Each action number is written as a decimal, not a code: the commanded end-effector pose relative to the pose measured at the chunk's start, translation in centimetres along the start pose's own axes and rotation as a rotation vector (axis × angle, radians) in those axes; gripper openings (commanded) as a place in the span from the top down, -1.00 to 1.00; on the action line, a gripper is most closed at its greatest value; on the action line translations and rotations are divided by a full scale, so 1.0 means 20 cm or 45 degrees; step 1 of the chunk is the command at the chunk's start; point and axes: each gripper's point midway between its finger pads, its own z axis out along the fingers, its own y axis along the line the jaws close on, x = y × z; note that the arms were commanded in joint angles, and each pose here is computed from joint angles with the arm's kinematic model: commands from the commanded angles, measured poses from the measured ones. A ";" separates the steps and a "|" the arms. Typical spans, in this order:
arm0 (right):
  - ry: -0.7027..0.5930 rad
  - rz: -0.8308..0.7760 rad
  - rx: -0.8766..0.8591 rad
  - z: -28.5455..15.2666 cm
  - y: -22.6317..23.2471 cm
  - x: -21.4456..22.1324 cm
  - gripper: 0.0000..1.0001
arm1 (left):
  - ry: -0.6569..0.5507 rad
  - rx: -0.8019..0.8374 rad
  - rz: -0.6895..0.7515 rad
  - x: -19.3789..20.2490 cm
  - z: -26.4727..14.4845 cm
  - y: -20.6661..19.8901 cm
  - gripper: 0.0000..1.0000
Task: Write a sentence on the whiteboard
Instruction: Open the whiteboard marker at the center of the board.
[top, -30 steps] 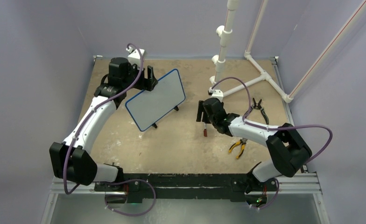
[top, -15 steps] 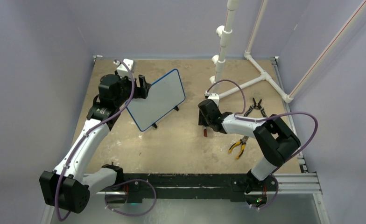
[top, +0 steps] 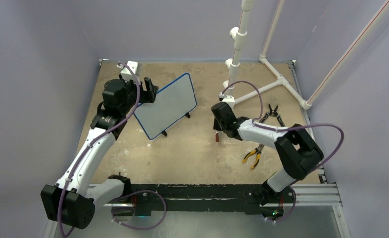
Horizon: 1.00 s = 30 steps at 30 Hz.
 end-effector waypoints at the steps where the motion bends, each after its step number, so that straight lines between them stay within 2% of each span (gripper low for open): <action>1: -0.198 0.115 -0.171 -0.21 0.13 -0.31 1.00 | -0.160 0.193 -0.053 -0.28 -0.08 -0.18 -0.35; 5: -0.375 0.201 -0.459 -0.48 0.28 -0.54 1.00 | -0.162 0.430 -0.107 -0.30 -0.11 -0.45 -0.32; 8: -0.603 0.258 -0.740 -0.78 0.37 -0.76 1.00 | -0.154 0.585 -0.160 -0.31 -0.14 -0.66 -0.32; 14: -0.964 0.293 -1.159 -1.25 0.45 -0.97 1.00 | -0.105 0.922 -0.347 -0.24 -0.23 -1.05 -0.33; 18: -1.055 0.259 -1.325 -1.41 0.50 -1.01 1.00 | -0.067 1.065 -0.383 -0.18 -0.28 -1.24 -0.36; 25: -1.105 0.278 -1.401 -1.50 0.49 -1.02 1.00 | -0.021 1.187 -0.434 -0.14 -0.31 -1.33 -0.33; 28: -1.111 0.281 -1.416 -1.52 0.49 -1.01 1.00 | 0.012 1.180 -0.444 -0.09 -0.29 -1.34 -0.17; 30: -1.109 0.281 -1.418 -1.52 0.48 -1.01 1.00 | 0.014 1.176 -0.440 -0.09 -0.28 -1.34 0.16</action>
